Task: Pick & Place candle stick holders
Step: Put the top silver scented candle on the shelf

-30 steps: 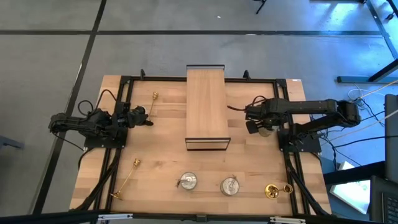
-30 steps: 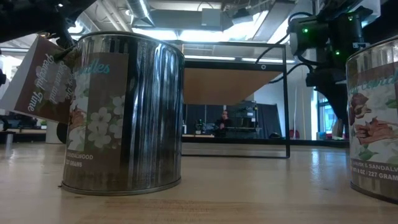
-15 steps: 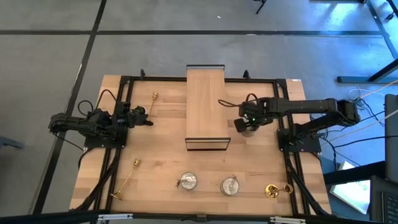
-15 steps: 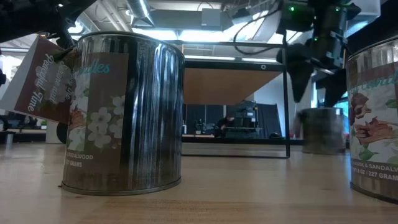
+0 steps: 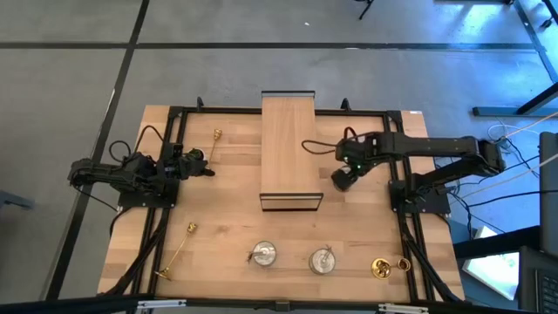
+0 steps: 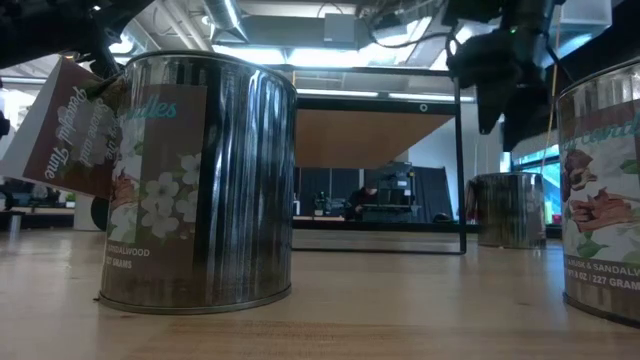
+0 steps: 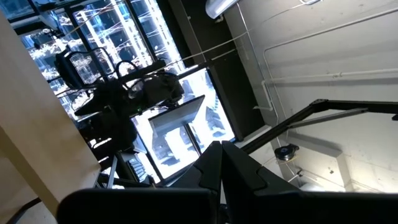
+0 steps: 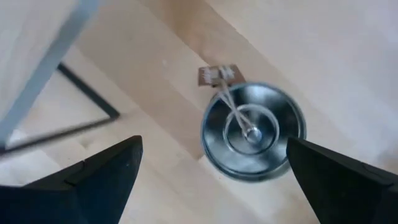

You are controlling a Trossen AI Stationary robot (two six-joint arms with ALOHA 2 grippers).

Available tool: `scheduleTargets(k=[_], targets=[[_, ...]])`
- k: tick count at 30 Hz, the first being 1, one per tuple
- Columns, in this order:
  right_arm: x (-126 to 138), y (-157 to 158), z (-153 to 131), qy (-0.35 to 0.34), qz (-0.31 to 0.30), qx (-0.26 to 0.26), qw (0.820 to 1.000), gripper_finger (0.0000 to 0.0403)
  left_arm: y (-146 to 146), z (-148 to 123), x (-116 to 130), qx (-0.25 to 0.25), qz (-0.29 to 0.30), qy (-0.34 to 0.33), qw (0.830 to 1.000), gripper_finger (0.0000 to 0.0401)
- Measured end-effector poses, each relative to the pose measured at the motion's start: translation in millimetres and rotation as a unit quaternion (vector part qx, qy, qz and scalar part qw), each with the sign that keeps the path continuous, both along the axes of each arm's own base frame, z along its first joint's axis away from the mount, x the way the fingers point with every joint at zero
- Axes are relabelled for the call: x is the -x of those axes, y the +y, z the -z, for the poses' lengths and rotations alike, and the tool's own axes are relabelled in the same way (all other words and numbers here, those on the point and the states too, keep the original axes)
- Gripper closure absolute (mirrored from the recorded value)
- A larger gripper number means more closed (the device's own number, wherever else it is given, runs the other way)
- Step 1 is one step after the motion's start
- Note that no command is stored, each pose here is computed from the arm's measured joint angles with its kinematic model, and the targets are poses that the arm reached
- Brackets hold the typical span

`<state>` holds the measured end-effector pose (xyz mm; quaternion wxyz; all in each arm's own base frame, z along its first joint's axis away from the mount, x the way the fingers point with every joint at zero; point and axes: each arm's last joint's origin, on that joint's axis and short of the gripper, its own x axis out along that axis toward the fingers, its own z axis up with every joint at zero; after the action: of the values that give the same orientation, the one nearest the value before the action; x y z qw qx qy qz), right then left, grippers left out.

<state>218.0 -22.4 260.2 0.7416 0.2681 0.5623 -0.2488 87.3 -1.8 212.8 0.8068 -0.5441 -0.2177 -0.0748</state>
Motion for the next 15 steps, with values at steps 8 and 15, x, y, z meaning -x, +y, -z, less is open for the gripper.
scheduleTargets(k=[8, 15], targets=[[-3, 1, 7, 0.04, -0.131, 0.045, 0.99, 0.0003, 0, 0, 0, 0.0, 0.0, 0.0, 1.0, 0.0399], [-6, 1, 10, 0.05, -0.153, 0.044, 0.986, 0.0003, 0, 0, 0, 0.001, 0.003, 0.0, 1.0, 0.0399]])
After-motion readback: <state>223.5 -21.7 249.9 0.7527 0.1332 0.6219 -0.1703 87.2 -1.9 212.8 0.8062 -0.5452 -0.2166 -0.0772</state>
